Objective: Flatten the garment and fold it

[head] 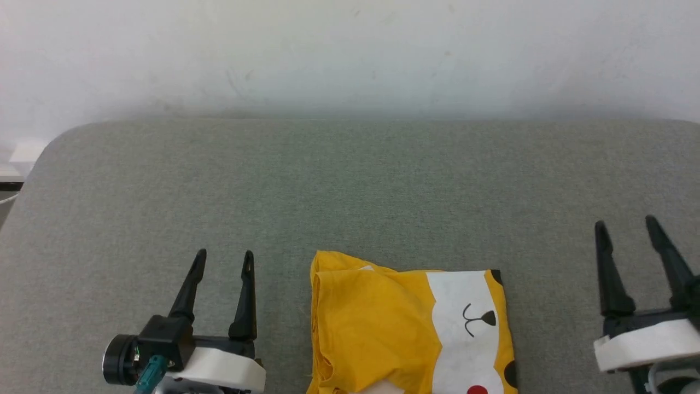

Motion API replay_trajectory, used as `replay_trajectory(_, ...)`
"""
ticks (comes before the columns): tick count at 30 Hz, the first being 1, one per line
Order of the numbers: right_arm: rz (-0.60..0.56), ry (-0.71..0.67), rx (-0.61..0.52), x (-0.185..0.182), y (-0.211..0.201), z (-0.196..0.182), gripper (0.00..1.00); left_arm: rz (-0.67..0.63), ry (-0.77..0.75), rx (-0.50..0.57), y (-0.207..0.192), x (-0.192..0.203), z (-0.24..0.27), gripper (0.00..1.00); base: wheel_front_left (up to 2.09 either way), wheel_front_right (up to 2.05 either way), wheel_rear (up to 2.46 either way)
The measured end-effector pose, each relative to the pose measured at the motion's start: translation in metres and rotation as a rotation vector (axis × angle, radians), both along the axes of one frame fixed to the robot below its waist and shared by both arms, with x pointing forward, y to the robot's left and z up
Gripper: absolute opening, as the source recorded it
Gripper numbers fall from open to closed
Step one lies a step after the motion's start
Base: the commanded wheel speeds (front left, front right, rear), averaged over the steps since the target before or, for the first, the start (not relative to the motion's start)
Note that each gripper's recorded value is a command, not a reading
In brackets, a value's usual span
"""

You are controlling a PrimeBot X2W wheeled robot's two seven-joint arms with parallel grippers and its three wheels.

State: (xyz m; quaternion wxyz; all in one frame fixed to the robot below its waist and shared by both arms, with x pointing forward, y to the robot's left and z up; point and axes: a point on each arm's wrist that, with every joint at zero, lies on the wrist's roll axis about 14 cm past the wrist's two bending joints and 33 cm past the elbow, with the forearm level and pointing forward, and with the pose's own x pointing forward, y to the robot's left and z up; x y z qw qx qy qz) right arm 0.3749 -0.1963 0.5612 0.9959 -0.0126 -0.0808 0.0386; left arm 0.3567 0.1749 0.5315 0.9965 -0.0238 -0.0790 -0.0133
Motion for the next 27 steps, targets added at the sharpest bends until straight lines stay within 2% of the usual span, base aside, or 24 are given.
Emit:
replay_trajectory(9, -0.012, 0.020, 0.038, -0.009, 0.004, -0.012, 1.00, -0.019, 0.009, 0.000, -0.005, 0.003, -0.003, 1.00, 0.00, 0.00, 0.00)
replay_trajectory(12, 0.004, 0.078, 0.065, -0.007, 0.009, -0.021, 1.00, -0.019, 0.012, 0.001, -0.004, 0.003, -0.004, 1.00, 0.00, 0.00, 0.00)
replay_trajectory(22, 0.200, 0.615, 0.247, -0.019, 0.044, -0.099, 1.00, -0.003, 0.055, 0.002, 0.002, 0.001, -0.017, 1.00, 0.00, 0.00, 0.00)
replay_trajectory(25, 0.240, 0.769, 0.383, -0.026, 0.059, -0.123, 1.00, 0.005, 0.071, 0.003, 0.004, 0.001, -0.022, 1.00, 0.00, 0.00, 0.00)
replay_trajectory(27, 0.262, 0.862, 0.411, -0.032, 0.067, -0.140, 1.00, 0.009, 0.080, 0.003, 0.005, 0.002, -0.025, 1.00, 0.00, 0.00, 0.00)
